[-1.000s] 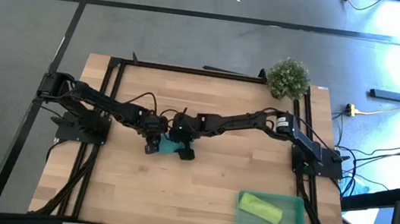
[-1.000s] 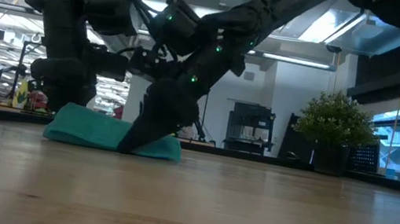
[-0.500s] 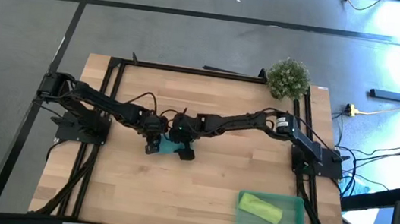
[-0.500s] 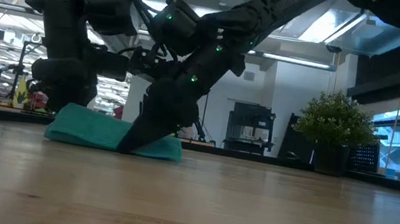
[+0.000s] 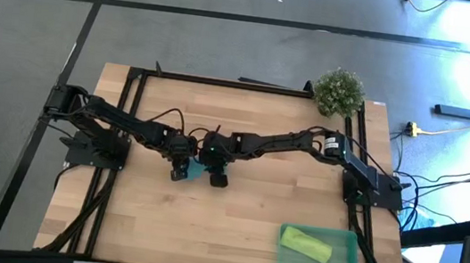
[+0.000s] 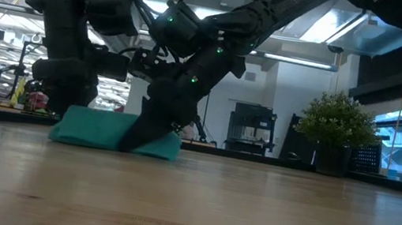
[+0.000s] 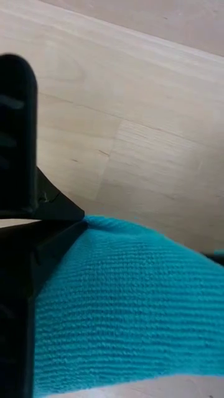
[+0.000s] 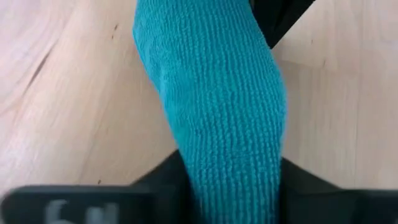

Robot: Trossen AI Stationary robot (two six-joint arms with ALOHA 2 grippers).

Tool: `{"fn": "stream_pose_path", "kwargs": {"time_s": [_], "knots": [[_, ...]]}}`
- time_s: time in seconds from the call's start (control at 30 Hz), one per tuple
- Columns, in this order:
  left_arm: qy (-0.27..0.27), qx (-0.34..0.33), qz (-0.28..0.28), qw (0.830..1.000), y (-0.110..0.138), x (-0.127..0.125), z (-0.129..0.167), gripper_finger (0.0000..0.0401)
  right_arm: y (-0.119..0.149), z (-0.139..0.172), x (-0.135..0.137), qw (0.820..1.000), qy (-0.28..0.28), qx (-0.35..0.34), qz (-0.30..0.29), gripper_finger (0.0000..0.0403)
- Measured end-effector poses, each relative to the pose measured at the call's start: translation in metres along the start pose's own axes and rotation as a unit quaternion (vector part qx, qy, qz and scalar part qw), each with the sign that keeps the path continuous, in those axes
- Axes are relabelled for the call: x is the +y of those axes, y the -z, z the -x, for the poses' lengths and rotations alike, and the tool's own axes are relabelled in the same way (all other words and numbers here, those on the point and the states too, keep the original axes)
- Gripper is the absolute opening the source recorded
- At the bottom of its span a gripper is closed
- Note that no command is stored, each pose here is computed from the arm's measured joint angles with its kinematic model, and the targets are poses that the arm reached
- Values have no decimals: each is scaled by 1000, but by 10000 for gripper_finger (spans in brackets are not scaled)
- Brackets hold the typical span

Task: Roll microfiber towels into tight, uniform cylinder then place into a basket
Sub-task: Put the blue rolled microfiber cloth into the green bin

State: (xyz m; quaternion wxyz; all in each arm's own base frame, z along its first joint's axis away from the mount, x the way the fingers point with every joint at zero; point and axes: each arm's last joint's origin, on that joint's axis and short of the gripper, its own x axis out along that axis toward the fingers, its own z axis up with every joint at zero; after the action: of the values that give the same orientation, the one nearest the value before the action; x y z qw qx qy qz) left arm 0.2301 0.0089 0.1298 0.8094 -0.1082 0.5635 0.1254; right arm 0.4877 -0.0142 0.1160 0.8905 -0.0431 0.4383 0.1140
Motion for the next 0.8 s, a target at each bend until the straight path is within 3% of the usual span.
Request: {"fn": "stream_pose_path", "kwargs": {"time_s": [0.17,0.8], "knots": [[0,-1,0,1000,0,0,0,0,0,0,0,1000,-5,0,0,31],[-5,-19,-6,1000,-3,0,0,0,1,0,2,1000,-10,2,-1,34]]}}
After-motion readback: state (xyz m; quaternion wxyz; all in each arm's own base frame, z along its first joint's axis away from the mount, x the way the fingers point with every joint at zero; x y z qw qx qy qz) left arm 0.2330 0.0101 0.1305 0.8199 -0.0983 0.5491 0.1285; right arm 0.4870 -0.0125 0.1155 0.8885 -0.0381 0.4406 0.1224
